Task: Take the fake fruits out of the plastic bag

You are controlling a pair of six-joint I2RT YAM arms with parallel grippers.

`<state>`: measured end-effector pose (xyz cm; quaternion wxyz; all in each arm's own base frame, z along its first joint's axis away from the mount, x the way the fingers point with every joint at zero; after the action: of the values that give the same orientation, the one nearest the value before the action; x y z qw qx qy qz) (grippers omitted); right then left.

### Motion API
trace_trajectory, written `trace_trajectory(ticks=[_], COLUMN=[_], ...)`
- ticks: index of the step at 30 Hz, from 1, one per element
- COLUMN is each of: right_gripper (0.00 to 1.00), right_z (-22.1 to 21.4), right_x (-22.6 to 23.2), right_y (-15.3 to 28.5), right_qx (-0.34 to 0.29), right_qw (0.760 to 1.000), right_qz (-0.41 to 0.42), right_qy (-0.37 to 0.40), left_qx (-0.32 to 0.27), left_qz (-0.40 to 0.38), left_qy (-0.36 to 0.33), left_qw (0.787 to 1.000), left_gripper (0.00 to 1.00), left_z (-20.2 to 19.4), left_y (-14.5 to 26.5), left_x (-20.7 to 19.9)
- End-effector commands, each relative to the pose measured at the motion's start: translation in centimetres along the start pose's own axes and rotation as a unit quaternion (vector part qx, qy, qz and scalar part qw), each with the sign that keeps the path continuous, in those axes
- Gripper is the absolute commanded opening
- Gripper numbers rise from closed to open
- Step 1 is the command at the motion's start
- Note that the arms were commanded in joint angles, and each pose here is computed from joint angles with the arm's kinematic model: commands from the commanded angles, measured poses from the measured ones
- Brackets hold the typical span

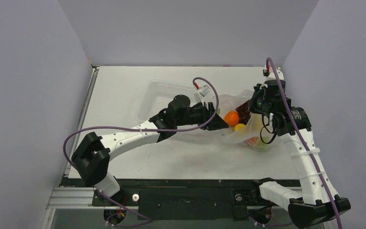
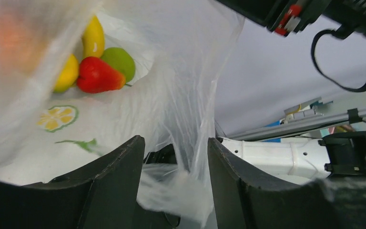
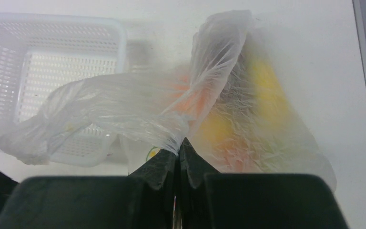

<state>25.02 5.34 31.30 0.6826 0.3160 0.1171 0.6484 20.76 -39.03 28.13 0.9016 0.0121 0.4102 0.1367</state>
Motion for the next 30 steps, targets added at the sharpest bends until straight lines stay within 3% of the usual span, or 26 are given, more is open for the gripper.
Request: trace_trajectory(ticks=[1, 10, 14, 16, 23, 30], right_gripper=[0.0, 0.0, 0.0, 0.0, 0.0, 0.0], right_z=[2.2, 1.0, 0.8, 1.1, 1.1, 0.8], right_x=[2.0, 2.6, 2.5, 2.5, 2.6, 2.2], right_y=[1.0, 2.1, 2.7, 3.0, 3.5, 3.6], right_qx=[-0.037, -0.03, -0.034, -0.041, -0.045, -0.051], right_qw=[0.997, 0.994, 0.993, 0.993, 0.991, 0.992], right_qz=[0.055, 0.102, 0.106, 0.11, 0.119, 0.114], right_qy=[-0.026, -0.038, -0.036, -0.035, -0.028, -0.019], left_qx=[-0.002, 0.009, 0.042, 0.05, 0.034, -0.01], left_qz=[-0.03, 0.063, 0.103, 0.102, 0.08, -0.031], left_qy=[-0.074, -0.128, -0.126, -0.114, -0.092, -0.092], left_qw=[0.997, 0.99, 0.986, 0.987, 0.992, 0.995], left_gripper=[0.49, 0.46, 0.4, 0.42, 0.37, 0.47], left_z=[0.4, 0.5, -0.7, -1.3, -1.7, -0.8], left_y=[-2.6, -5.7, -7.2, -8.1, -9.1, -5.8], left_x=[-2.9, 1.0, 3.6, 4.3, 4.6, -0.3])
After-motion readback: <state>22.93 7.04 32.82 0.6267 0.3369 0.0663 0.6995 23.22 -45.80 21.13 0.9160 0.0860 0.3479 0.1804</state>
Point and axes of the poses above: each gripper's point midway between its finger pads, its own y axis back along the fingers, its own x axis along the line the jaws close on, z = x × y, the point moved 5 cm from there along y, back along the fingers, and after that the axes turned 7 degrees about -y, right-handed, at the moved point
